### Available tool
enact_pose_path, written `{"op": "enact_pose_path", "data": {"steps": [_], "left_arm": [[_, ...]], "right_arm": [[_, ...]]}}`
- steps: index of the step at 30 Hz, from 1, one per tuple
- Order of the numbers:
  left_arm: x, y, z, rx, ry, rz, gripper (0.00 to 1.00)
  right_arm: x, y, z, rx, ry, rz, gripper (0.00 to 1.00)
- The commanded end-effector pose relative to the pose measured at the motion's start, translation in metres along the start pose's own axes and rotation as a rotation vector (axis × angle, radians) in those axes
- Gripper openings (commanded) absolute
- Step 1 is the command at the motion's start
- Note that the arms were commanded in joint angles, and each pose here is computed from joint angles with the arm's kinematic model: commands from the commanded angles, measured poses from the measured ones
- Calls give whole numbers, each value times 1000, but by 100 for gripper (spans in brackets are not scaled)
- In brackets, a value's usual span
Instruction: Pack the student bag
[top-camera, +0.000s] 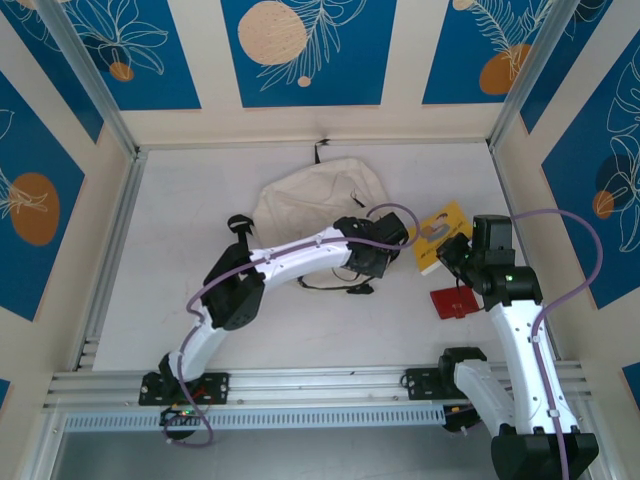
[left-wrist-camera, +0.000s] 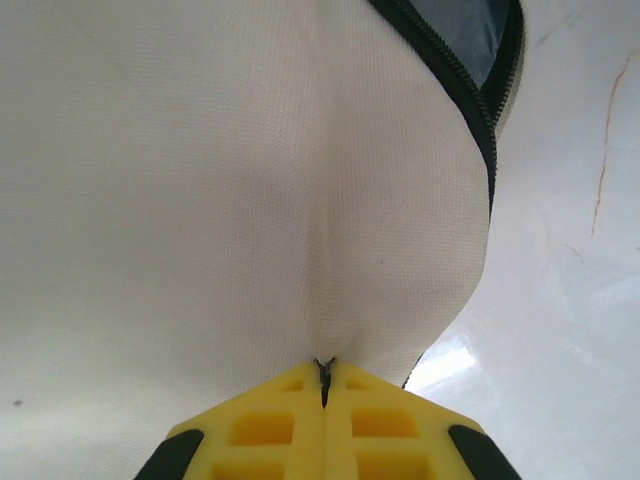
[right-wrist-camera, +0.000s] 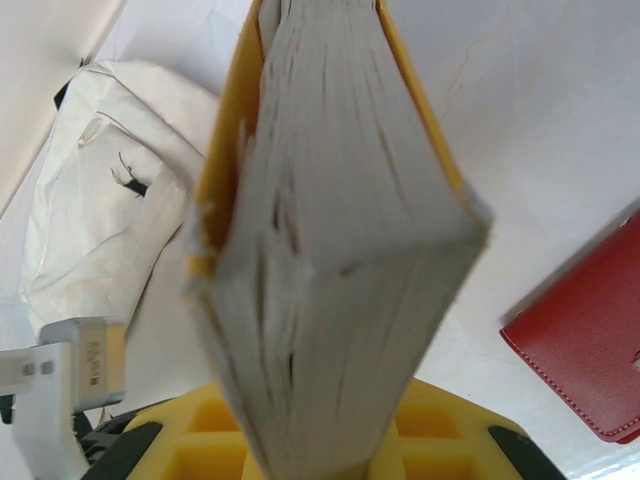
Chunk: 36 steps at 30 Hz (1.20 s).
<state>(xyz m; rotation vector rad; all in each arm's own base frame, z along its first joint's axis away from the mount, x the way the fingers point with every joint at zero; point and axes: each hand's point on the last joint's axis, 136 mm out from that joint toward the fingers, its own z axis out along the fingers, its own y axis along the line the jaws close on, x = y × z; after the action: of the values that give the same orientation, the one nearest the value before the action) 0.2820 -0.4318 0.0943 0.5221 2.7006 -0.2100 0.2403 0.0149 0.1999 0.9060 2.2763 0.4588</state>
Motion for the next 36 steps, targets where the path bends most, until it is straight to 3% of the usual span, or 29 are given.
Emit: {"op": "enact_pose_path", "data": {"steps": [1,5,16,22,31,36], "left_arm": [[-12,20,-25,-41,-50,-5,0],[-18,30,-39,-27,-74,-17,0],[-74,90,-115,47,-305,-160,0],[-102,87,-144,129,-433,-112,0],[-126,77,-173,209,-565,-80,0],[-130,73,-182,244,-596,-77,0]], "right_arm": [[-10,17,-8,-83,-44,-33,9],[-8,20,-10,-97,-30,-46,8],[19,51,-38,-272,121,-134,8],[47,78,-53,-427,292,-137,7],[80,94,-37,-445,466,-109,7],[91,112,-19,-454,498,-70,7]]}}
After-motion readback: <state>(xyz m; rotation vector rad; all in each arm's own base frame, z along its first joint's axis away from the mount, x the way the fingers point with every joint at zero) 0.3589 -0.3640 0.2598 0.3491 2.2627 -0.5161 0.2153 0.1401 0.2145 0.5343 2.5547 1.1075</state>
